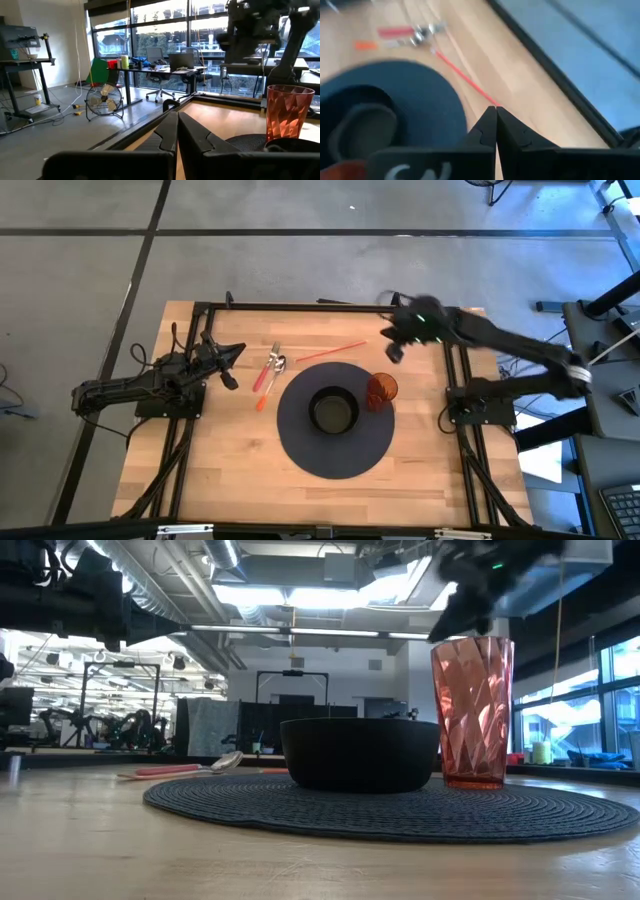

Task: Pick & Place Utensil
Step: Put the orange straw on the brown cup

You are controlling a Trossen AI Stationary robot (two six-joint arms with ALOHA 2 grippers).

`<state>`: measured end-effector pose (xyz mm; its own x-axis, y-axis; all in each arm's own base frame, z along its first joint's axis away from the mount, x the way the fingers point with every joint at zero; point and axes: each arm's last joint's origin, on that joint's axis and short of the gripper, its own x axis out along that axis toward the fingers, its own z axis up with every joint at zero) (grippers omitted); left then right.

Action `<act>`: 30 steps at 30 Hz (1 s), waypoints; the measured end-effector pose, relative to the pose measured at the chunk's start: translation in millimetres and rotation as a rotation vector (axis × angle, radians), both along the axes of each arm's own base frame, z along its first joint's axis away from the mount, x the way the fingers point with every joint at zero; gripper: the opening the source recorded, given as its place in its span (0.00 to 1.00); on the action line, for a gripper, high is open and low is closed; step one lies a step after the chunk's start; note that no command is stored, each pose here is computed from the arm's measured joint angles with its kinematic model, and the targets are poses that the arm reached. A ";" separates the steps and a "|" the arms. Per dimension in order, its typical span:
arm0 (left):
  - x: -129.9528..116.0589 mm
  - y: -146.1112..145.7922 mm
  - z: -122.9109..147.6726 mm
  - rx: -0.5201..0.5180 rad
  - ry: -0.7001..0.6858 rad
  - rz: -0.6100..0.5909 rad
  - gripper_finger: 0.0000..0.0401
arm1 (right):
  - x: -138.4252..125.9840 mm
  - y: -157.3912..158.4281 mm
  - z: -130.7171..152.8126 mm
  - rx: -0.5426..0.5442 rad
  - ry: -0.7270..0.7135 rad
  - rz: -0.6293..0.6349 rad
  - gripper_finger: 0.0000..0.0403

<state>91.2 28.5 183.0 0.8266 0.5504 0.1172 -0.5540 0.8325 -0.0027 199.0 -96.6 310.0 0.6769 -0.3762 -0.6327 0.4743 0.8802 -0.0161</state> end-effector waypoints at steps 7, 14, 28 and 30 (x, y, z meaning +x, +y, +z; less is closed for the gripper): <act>0.0 0.0 0.0 0.008 0.005 0.001 0.01 | 57.7 -59.7 -14.7 0.111 0.366 0.186 0.01; -0.6 0.4 1.8 0.050 0.016 0.026 0.02 | 94.0 -84.6 -41.9 0.088 0.629 0.475 0.08; -2.1 2.4 1.6 0.075 0.044 0.118 0.01 | 139.5 -114.4 -48.1 -0.115 0.703 0.675 0.29; -2.1 2.4 1.6 0.080 0.049 0.119 0.01 | 147.7 -118.2 -46.9 -0.144 0.678 0.680 0.31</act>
<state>89.2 31.0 184.6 0.7617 0.6355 0.1263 -0.6468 0.7572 0.0907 346.8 -214.8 263.1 0.2866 -0.1434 -0.9473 -0.2851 0.9312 -0.2272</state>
